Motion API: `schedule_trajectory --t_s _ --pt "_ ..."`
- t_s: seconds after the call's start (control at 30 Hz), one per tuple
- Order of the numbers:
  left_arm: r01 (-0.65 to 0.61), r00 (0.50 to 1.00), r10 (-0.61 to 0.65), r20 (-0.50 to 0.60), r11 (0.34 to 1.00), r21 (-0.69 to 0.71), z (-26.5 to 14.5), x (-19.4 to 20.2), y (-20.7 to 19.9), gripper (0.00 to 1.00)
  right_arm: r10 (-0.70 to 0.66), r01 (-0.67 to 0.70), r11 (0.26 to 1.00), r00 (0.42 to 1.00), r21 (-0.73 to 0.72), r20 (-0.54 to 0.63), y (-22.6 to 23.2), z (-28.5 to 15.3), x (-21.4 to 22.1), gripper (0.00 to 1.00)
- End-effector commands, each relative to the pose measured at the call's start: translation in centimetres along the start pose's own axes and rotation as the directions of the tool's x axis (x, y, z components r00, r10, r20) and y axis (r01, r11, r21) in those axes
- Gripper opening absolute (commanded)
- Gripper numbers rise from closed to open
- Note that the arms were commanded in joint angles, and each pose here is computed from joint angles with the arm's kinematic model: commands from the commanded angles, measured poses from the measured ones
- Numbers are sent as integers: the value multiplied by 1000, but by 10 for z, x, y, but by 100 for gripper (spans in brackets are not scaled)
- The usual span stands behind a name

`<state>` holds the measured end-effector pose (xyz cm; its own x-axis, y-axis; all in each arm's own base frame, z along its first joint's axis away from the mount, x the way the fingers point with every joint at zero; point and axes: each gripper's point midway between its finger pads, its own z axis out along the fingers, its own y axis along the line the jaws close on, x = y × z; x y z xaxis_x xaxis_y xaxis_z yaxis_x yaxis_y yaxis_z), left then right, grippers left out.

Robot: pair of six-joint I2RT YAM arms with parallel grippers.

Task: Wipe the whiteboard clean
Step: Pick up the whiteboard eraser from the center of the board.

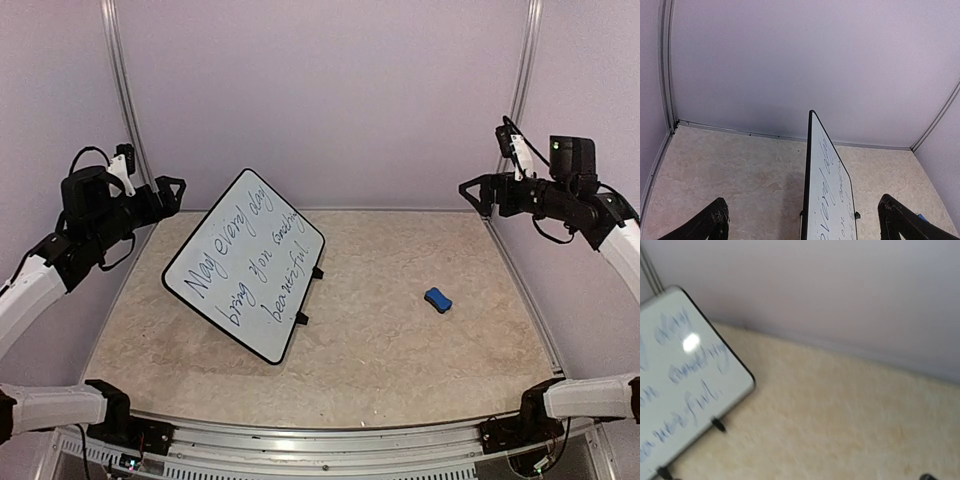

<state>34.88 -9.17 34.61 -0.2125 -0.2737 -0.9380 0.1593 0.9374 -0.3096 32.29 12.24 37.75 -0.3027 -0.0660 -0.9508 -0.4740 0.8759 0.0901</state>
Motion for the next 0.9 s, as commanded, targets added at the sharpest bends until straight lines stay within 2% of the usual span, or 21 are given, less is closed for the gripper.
schedule_trajectory --t_s 0.0,0.3,0.43,0.53,0.87 --pt "3 1000 -3 -7 1000 10 6 4 1 99 40 -29 996 990 82 -137 -23 19 27 100" --pt "10 1000 -10 -25 1000 5 11 10 3 99 64 -16 989 944 150 -323 -47 56 67 100" --pt "14 999 -13 -36 1000 6 14 13 2 99 79 -8 985 909 172 -410 -58 77 89 94" --pt "13 999 -13 -46 1000 5 16 16 3 99 80 0 987 870 163 -487 -58 89 111 89" --pt "27 997 -27 -71 1000 7 21 21 5 99 62 55 988 702 141 -710 -46 122 190 82"
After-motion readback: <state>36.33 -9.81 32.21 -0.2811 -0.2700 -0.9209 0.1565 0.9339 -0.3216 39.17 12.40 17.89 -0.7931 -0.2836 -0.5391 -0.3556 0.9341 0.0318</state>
